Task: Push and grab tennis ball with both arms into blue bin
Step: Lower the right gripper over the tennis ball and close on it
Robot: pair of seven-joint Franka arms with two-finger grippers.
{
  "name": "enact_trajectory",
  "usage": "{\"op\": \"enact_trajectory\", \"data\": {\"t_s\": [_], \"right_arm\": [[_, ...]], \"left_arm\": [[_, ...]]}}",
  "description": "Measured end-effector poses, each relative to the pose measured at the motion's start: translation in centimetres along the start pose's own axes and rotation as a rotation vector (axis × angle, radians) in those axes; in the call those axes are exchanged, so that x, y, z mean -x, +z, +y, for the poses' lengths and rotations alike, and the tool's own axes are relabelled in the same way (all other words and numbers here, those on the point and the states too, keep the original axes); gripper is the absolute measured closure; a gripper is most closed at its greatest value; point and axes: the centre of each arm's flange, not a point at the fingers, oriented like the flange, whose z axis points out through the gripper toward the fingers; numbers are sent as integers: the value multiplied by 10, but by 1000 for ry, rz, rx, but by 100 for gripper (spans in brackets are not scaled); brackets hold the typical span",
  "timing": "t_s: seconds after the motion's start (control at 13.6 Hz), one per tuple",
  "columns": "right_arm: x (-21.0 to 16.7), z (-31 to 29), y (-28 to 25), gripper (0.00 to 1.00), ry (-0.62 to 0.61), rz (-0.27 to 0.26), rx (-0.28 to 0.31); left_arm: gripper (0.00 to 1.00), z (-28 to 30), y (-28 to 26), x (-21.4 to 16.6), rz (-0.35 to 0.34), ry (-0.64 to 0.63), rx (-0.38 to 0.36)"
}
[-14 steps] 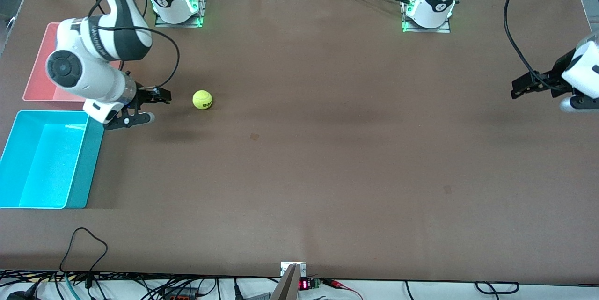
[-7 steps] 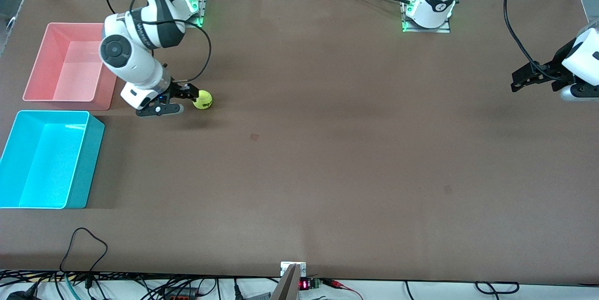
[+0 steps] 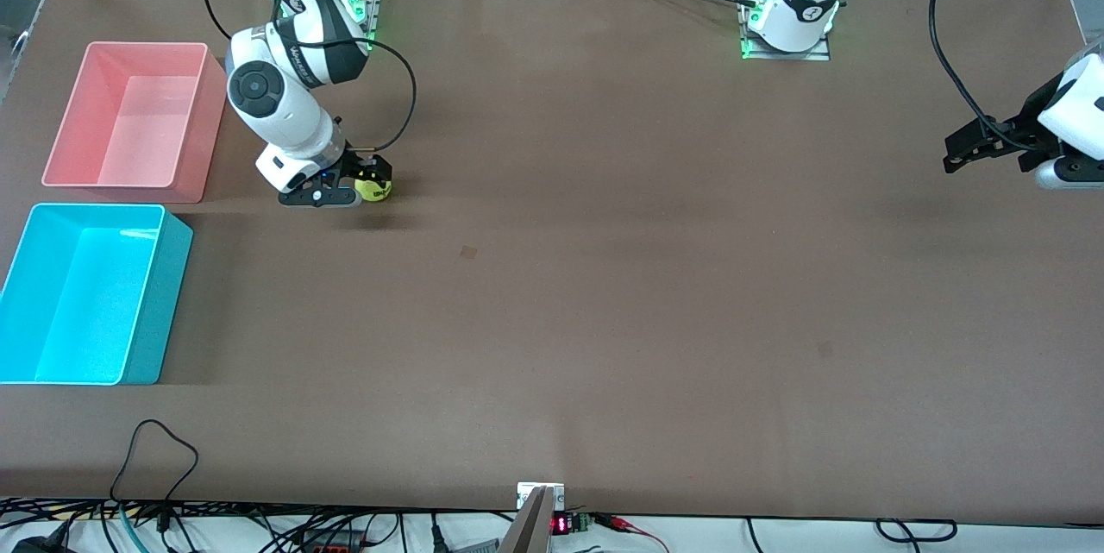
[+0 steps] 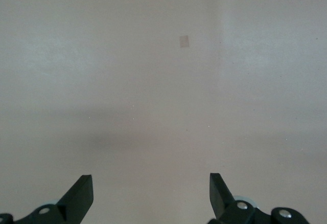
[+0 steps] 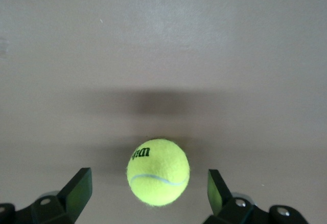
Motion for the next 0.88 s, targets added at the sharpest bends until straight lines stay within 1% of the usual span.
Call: {"op": "enact_trajectory", "data": {"t_s": [0.37, 0.88], "right_arm": [[8, -6, 31, 0, -15, -12, 0], [11, -8, 40, 0, -47, -29, 6]], "left_arm": [[0, 0, 0, 0, 0, 1, 0], [0, 1, -1, -1, 2, 5, 0]]}}
